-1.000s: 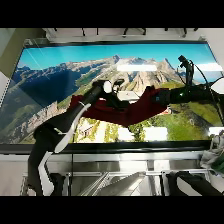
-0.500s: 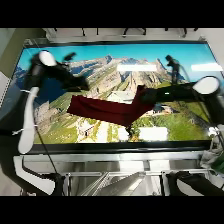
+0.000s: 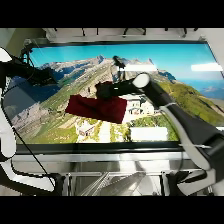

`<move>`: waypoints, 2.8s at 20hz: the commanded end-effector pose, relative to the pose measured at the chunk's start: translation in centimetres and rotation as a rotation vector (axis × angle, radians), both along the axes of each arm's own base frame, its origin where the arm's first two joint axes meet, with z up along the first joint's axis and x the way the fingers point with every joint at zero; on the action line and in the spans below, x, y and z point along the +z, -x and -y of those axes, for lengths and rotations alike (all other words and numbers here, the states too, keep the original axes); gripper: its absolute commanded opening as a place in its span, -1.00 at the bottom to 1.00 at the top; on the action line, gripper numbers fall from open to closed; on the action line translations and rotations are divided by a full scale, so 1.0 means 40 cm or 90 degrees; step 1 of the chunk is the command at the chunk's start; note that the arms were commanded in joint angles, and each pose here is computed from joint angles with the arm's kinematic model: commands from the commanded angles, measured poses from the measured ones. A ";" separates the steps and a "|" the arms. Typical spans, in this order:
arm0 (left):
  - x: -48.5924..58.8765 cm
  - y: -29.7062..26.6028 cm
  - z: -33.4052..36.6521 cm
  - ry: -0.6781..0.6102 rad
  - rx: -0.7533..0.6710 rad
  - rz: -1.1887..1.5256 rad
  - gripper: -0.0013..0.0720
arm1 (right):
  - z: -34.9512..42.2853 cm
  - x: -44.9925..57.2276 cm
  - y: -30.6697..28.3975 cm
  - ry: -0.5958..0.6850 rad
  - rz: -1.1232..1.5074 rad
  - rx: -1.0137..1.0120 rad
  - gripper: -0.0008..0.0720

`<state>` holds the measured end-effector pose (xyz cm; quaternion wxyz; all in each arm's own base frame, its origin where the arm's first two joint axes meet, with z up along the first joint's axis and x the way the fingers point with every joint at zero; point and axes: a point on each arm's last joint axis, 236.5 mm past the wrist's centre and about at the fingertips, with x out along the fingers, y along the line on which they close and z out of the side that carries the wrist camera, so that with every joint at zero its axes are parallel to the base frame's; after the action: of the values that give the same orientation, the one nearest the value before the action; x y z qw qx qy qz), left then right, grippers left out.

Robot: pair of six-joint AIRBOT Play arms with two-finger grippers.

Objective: Fold the shirts.

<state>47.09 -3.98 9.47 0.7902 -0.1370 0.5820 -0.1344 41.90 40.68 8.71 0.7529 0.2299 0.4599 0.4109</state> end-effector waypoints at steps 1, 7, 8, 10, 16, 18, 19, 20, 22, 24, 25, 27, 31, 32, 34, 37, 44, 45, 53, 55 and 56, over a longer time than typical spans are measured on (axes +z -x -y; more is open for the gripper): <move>0.005 -0.005 -0.018 -0.003 0.005 0.010 -0.92 | -0.125 -0.070 -0.061 -0.049 -0.014 -0.038 -0.92; 0.004 -0.005 -0.019 -0.003 0.005 0.010 -0.92 | -0.249 -0.173 -0.045 -0.165 -0.112 -0.041 -0.92; 0.005 -0.005 -0.019 -0.003 0.004 0.010 -0.92 | -0.262 -0.180 -0.041 -0.182 -0.122 -0.042 -0.92; 0.004 -0.005 -0.018 -0.004 0.001 0.011 -0.92 | -0.281 -0.174 -0.041 -0.219 -0.124 -0.043 -0.64; 0.001 0.009 -0.016 -0.005 -0.010 -0.001 -0.92 | -0.227 -0.039 -0.075 -0.365 -0.114 0.002 0.94; 0.000 0.013 -0.016 -0.005 -0.012 -0.005 -0.92 | -0.157 -0.058 -0.061 -0.340 -0.169 0.051 0.92; 0.000 0.015 -0.015 -0.005 -0.013 -0.008 -0.92 | -0.116 -0.094 -0.043 -0.286 -0.195 0.077 0.88; -0.001 0.016 -0.015 -0.005 -0.013 -0.009 -0.92 | -0.061 -0.140 -0.014 -0.205 -0.223 0.104 0.71; -0.001 0.017 -0.014 -0.005 -0.014 -0.009 -0.92 | 0.058 -0.176 0.017 -0.073 -0.235 0.113 0.62; -0.001 0.019 -0.012 -0.005 -0.016 -0.011 -0.92 | 0.179 -0.153 0.021 -0.014 -0.219 0.062 0.62; -0.003 0.023 -0.011 -0.005 -0.018 -0.015 -0.92 | 0.247 -0.152 0.026 0.011 -0.214 0.024 0.67; -0.002 0.024 -0.011 -0.005 -0.018 -0.016 -0.92 | 0.389 -0.174 0.051 0.034 -0.222 -0.071 0.99; -0.043 0.043 -0.004 0.004 -0.020 -0.048 -0.92 | 0.519 -0.240 0.075 -0.025 -0.279 -0.204 0.97; -0.065 0.056 -0.002 0.007 -0.020 -0.066 -0.92 | 0.524 -0.258 0.069 -0.030 -0.279 -0.207 0.97; -0.110 0.084 0.007 0.012 -0.024 -0.104 -0.92 | 0.512 -0.311 0.055 -0.038 -0.305 -0.218 0.96; -0.133 0.113 0.032 0.013 -0.043 -0.135 -0.92 | 0.460 -0.413 0.031 -0.027 -0.322 -0.250 0.96; -0.104 0.114 0.051 0.009 -0.052 -0.113 -0.92 | 0.239 -0.424 -0.029 -0.126 -0.298 -0.229 0.93; -0.104 0.116 0.051 0.009 -0.052 -0.115 -0.92 | 0.207 -0.423 -0.036 -0.128 -0.293 -0.225 0.93; -0.102 0.116 0.050 0.010 -0.053 -0.114 -0.92 | 0.104 -0.445 -0.044 -0.135 -0.313 -0.222 0.11; -0.102 0.116 0.049 0.009 -0.054 -0.113 -0.92 | 0.096 -0.429 -0.039 -0.138 -0.286 -0.190 -0.92; -0.102 0.116 0.049 0.008 -0.058 -0.112 -0.92 | 0.095 -0.412 -0.041 -0.145 -0.272 -0.181 -0.92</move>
<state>42.46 -5.98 5.36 0.7278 -0.1301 0.6543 -0.1589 43.65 36.19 -8.67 0.6573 0.4634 0.5317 0.2654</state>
